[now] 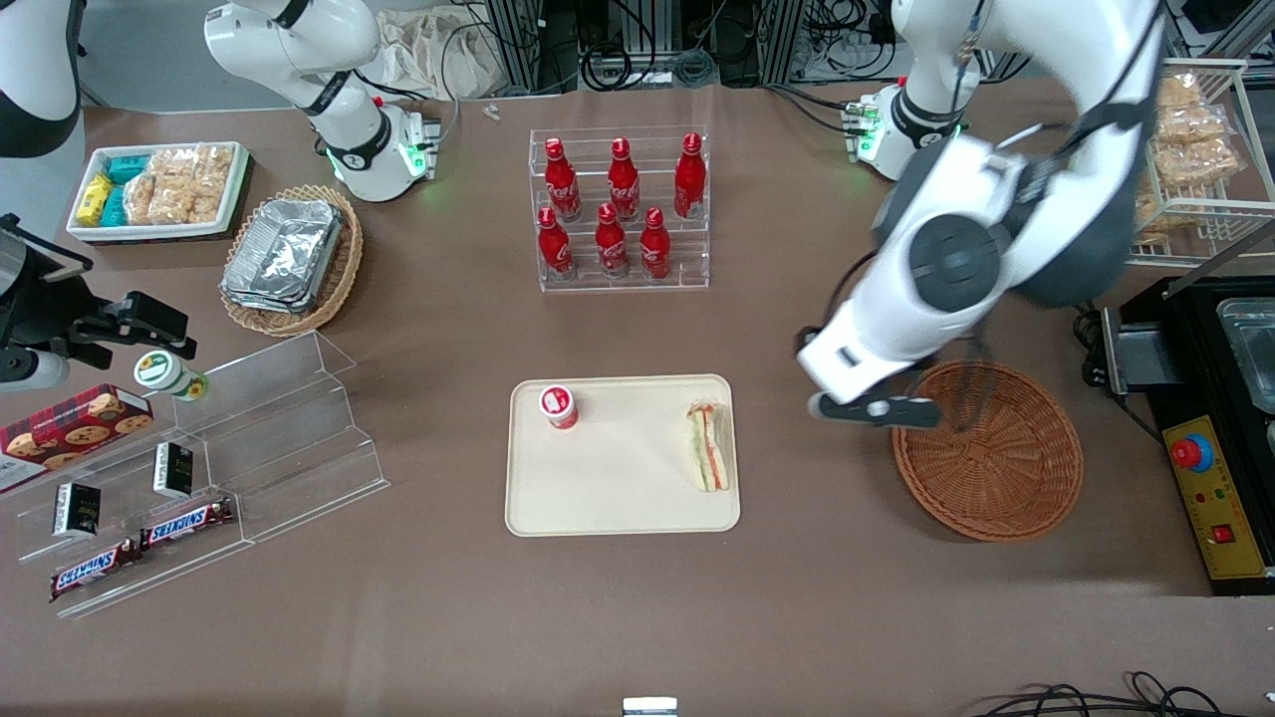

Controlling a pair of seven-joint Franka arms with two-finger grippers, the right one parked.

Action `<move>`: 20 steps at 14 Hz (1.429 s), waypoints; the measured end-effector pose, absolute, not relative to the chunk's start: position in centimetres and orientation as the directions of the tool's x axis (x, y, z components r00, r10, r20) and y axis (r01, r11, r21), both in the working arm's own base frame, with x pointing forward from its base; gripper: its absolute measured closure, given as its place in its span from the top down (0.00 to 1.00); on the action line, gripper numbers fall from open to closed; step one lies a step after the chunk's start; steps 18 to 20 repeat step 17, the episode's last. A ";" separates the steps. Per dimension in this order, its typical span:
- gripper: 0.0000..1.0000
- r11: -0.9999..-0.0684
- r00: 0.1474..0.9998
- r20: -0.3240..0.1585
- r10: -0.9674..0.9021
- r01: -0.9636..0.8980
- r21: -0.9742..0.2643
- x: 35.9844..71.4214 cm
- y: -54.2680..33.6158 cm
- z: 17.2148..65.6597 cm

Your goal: Place sandwich from basket to tray

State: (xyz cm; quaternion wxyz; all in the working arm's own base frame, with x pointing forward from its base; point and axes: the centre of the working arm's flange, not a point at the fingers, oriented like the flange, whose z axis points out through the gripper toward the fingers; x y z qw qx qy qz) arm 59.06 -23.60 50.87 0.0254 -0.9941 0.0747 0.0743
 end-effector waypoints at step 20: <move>1.00 -0.998 0.996 -0.089 0.022 0.017 -0.056 58.5 -1.4 60.4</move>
